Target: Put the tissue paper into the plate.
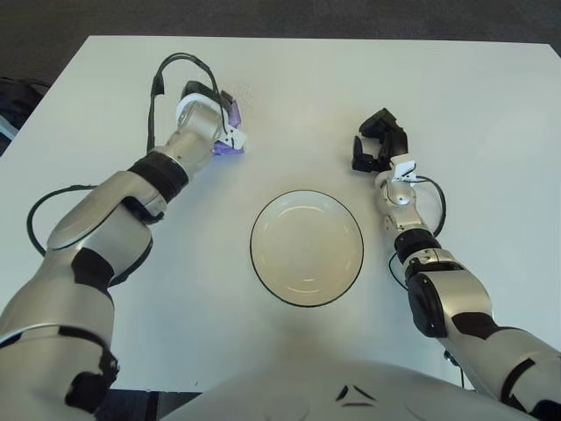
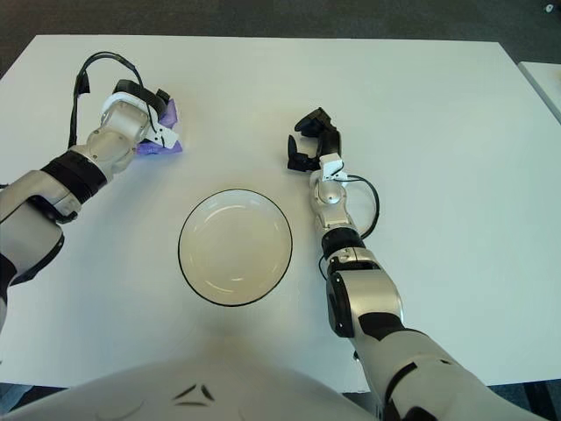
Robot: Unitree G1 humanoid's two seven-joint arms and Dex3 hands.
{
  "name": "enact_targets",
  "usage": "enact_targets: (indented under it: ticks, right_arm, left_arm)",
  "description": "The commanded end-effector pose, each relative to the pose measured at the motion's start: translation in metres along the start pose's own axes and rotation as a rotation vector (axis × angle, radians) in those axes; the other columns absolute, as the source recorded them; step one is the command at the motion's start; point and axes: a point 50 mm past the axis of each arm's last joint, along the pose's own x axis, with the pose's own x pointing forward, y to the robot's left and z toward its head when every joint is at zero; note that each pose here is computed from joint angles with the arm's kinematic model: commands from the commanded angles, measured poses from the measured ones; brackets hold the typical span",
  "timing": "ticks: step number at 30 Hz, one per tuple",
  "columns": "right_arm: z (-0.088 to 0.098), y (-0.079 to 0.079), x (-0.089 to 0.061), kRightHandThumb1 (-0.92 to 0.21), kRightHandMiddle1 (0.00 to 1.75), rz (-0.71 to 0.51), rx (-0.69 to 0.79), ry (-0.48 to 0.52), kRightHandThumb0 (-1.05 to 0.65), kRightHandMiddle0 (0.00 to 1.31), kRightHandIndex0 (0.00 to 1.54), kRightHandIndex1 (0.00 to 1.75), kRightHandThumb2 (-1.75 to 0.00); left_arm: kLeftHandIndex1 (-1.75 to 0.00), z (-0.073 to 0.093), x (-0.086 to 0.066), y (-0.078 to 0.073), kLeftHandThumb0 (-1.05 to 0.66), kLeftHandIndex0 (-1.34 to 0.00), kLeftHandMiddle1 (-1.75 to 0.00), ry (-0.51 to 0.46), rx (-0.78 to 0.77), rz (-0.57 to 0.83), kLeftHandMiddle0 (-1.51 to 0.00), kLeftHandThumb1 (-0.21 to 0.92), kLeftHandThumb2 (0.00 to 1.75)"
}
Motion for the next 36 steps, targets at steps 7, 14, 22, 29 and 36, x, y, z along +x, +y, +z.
enact_targets:
  ticks: [7,14,22,29,36]
  right_arm:
    - [-0.119,-0.030,-0.115,-0.24,1.70,-0.051,-0.061,0.659,-0.01,0.53,0.60,1.75,-1.40]
    - [-0.119,-0.031,-0.116,-0.21,1.61,-0.069,-0.034,0.662,-0.01,0.54,0.69,1.75,-1.40]
    - [-0.119,-0.030,-0.116,-0.19,1.59,-0.073,-0.016,0.661,-0.01,0.55,0.73,1.75,-1.42]
    - [-0.119,-0.030,-0.115,-0.19,1.58,-0.063,-0.035,0.656,-0.01,0.55,0.73,1.75,-1.42]
    - [-0.119,-0.029,-0.115,-0.19,1.59,-0.067,-0.023,0.659,-0.01,0.55,0.73,1.75,-1.42]
  left_arm:
    - [-1.62,0.059,-0.024,-0.117,-0.01,-0.59,-1.74,-0.166,0.169,-0.221,-0.65,0.19,1.42]
    - [-1.43,0.051,-0.018,-0.111,-0.01,-0.77,-1.75,-0.132,0.061,-0.158,-0.80,0.05,1.52]
    - [-1.73,0.054,-0.024,-0.125,-0.01,-0.56,-1.53,-0.242,-0.086,-0.200,-0.78,0.17,1.42]
    - [-1.71,0.051,-0.013,-0.123,-0.01,-0.65,-1.73,-0.175,-0.123,-0.092,-0.85,0.00,1.67]
    - [-1.73,0.019,-0.001,-0.095,-0.29,-0.55,-1.75,-0.233,-0.125,0.059,-1.04,0.30,1.31]
